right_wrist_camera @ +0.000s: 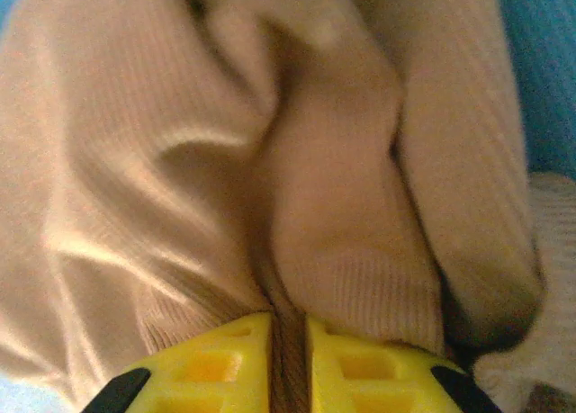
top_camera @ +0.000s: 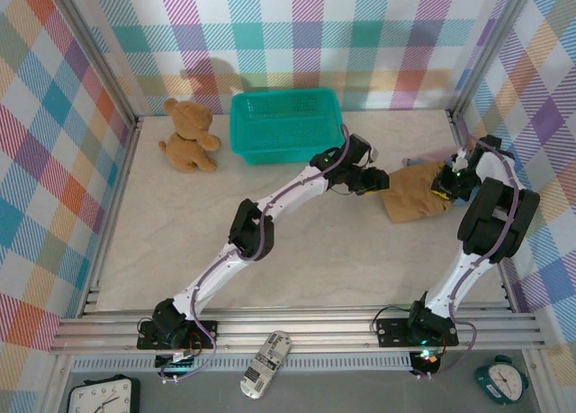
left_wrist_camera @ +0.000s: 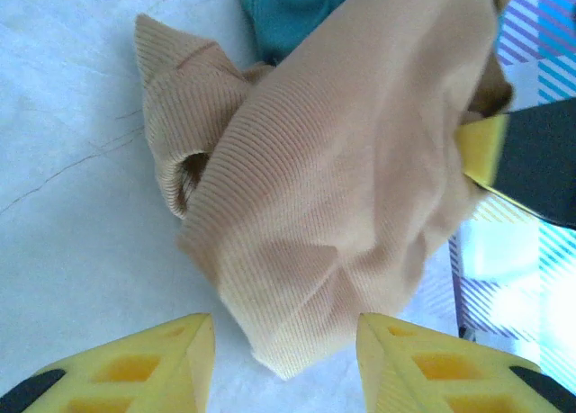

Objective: Fold and stack the tank tops

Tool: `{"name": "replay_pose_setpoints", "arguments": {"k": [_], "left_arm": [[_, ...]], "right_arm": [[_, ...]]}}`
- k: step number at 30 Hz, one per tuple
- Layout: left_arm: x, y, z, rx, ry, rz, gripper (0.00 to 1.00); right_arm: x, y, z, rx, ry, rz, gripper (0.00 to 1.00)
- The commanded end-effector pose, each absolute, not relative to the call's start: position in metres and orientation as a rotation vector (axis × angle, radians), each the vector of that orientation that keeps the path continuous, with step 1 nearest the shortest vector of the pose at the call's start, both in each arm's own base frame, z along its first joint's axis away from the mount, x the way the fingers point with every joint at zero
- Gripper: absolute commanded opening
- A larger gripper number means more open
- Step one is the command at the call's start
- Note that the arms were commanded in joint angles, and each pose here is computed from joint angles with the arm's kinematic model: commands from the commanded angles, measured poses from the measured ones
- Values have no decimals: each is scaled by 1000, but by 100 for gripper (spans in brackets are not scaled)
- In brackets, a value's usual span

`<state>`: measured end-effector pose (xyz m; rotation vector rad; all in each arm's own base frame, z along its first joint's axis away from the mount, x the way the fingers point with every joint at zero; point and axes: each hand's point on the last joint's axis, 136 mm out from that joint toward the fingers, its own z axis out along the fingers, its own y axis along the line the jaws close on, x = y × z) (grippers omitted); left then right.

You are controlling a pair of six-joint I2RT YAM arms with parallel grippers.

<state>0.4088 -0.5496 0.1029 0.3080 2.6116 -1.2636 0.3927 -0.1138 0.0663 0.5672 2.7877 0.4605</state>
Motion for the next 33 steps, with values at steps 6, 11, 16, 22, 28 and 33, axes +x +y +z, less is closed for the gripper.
{"name": "replay_pose_setpoints", "arguments": {"k": [6,11,16,22,28,33], "left_arm": [[399,-504,161,431,2607,-1140,48],[395,-453,186,484,2644,-974,56],[379,-358,204,474,2672,-687,65],[362,-193,171,231,2679,-324,84],[366,-76,119,-1,2557,-126,93],[376,-35,93,-82,2415,-69,100]], "right_arm": [[397,-145,62,599,2759,374,23],[408,-150,107,612,2600,453,39],[398,-124,156,442,2428,503,63],[374,-86,167,393,2215,444,99],[367,-45,138,361,2174,319,99],[372,-10,104,337,2222,208,99]]}}
